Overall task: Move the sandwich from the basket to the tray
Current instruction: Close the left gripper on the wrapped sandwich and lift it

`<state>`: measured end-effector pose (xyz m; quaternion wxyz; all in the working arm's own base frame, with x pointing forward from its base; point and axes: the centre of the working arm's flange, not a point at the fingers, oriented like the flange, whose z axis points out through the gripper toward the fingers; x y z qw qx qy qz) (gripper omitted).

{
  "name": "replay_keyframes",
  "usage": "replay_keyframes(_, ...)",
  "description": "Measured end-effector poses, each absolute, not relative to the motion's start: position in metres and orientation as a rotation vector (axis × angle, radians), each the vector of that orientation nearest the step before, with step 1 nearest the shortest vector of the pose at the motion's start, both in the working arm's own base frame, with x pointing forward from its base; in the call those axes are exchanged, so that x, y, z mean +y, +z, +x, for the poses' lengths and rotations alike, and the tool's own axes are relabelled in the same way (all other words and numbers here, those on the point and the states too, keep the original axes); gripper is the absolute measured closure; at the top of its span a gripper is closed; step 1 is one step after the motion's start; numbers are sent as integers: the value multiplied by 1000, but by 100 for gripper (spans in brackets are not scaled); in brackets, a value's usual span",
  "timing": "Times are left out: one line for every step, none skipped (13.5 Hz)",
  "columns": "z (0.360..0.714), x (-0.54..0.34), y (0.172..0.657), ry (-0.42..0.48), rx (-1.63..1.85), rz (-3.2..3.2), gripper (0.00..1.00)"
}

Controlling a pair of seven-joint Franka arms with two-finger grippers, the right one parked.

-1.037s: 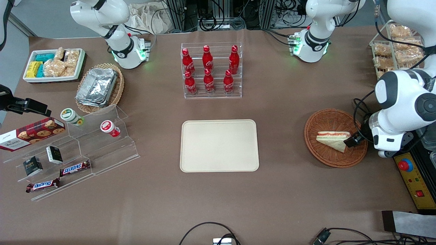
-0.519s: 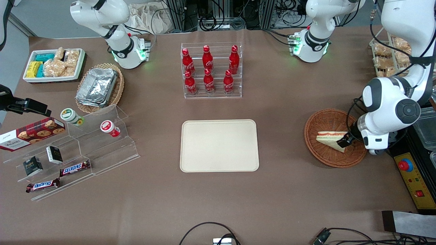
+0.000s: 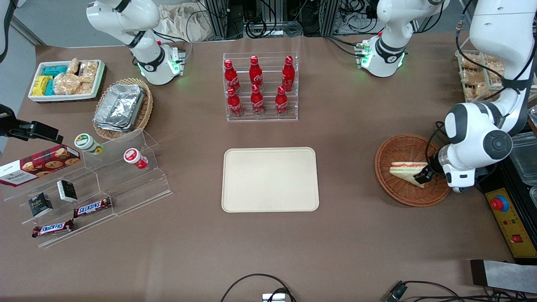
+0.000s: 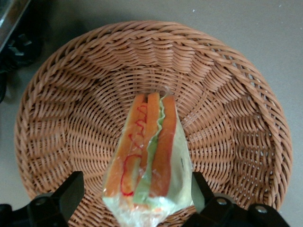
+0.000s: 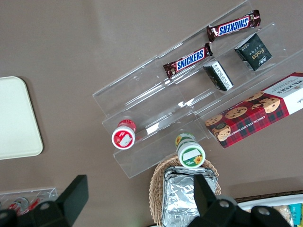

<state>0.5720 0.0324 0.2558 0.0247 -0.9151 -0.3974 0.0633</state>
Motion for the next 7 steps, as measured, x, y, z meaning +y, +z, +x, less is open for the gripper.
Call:
replay_keyframes(573,32,252,190,-1248,-2826,4)
replay_keyframes(573,32,248,183,-1273,-2810,4)
replay_keyframes(574,33,245,168,-1278,-2791,15)
replay_keyframes(574,33,243,153,-1271,-2775,28)
replay_keyframes(575,32,243,140,-1268,-2768,38)
replay_keyframes(576,32,244,132,-1266,-2767,50)
replay_keyframes(578,32,247,120,-1265,-2770,58)
